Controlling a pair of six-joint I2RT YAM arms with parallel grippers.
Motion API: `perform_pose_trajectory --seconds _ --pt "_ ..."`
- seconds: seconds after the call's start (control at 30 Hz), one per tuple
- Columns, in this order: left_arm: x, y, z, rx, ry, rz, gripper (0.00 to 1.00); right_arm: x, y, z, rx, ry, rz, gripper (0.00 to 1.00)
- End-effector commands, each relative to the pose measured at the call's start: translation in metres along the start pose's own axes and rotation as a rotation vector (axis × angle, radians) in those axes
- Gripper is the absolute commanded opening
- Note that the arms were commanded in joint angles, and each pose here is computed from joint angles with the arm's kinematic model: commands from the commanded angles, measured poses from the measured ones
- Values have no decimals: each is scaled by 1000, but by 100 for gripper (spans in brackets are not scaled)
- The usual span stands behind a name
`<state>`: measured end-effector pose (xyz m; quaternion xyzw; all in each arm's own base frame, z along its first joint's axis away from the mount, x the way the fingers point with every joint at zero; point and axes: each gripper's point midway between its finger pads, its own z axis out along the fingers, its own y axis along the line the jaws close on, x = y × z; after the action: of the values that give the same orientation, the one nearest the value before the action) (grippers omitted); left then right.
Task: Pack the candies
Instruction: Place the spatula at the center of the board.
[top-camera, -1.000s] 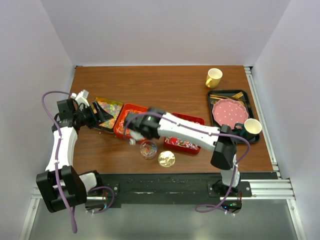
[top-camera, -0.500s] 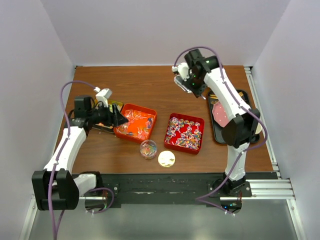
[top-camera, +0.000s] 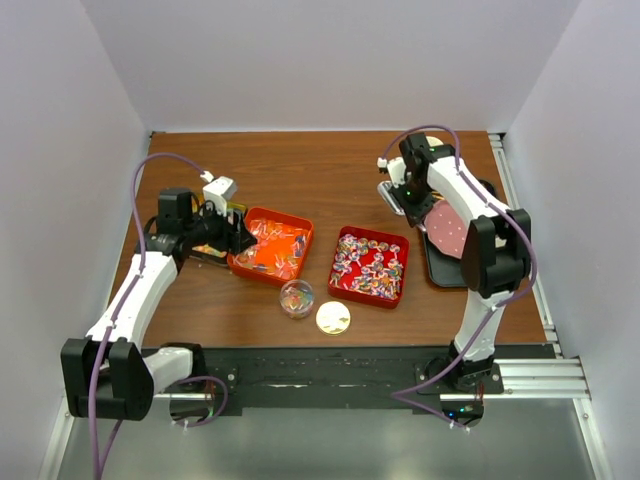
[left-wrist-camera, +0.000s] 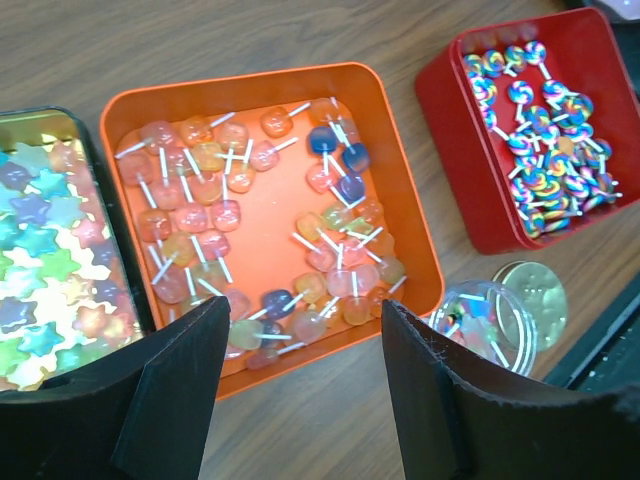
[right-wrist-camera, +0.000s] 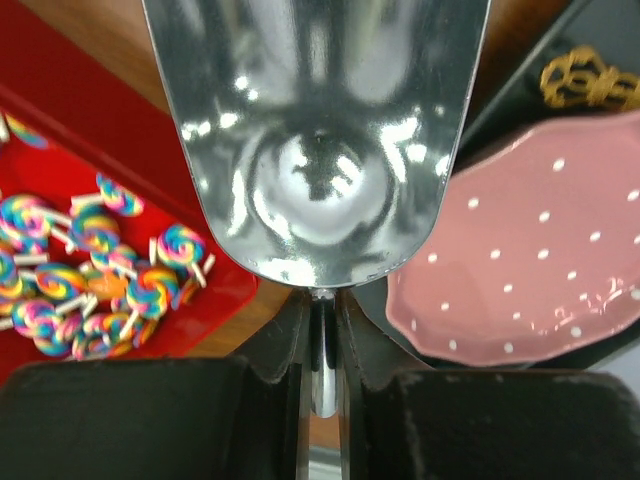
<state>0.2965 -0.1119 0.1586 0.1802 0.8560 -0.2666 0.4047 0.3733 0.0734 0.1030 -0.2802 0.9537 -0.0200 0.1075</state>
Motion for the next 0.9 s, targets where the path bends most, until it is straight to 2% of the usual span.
perform_pose_trajectory --seconds 0.0,0.27,0.3,0.33,0.37,0.4,0.57,0.63,0.67,0.73,0.8,0.83,0.87 --pt "-23 8 -1 -26 -41 97 67 -45 -6 11 18 -157 73 0" --pt "1 2 3 36 25 146 69 -44 -7 63 2 -98 87 0" --pt "3 1 3 41 29 145 70 -44 -2 64 -25 -98 78 3" --pt "8 1 4 43 36 140 71 -42 4 65 -53 -96 68 18" --pt "10 1 4 43 38 137 72 -43 4 60 -55 -109 66 24" --pt "11 1 5 42 37 136 100 -43 4 59 -57 -118 61 33" --pt "14 4 4 19 39 115 100 -54 7 30 -76 -208 10 46" --pt "14 8 4 -2 43 116 100 -59 10 8 -88 -261 -9 54" --pt "14 9 3 -8 42 114 100 -61 16 1 -121 -288 -18 63" --pt "15 11 3 -30 39 88 100 -63 28 -25 -171 -362 -81 66" --pt "13 17 -1 -61 16 56 100 -57 59 -38 -319 -446 -171 69" --pt "16 19 -2 -72 16 27 100 -56 67 -61 -333 -536 -275 73" --pt "15 20 -4 -83 7 24 100 -52 79 -72 -362 -592 -337 87"
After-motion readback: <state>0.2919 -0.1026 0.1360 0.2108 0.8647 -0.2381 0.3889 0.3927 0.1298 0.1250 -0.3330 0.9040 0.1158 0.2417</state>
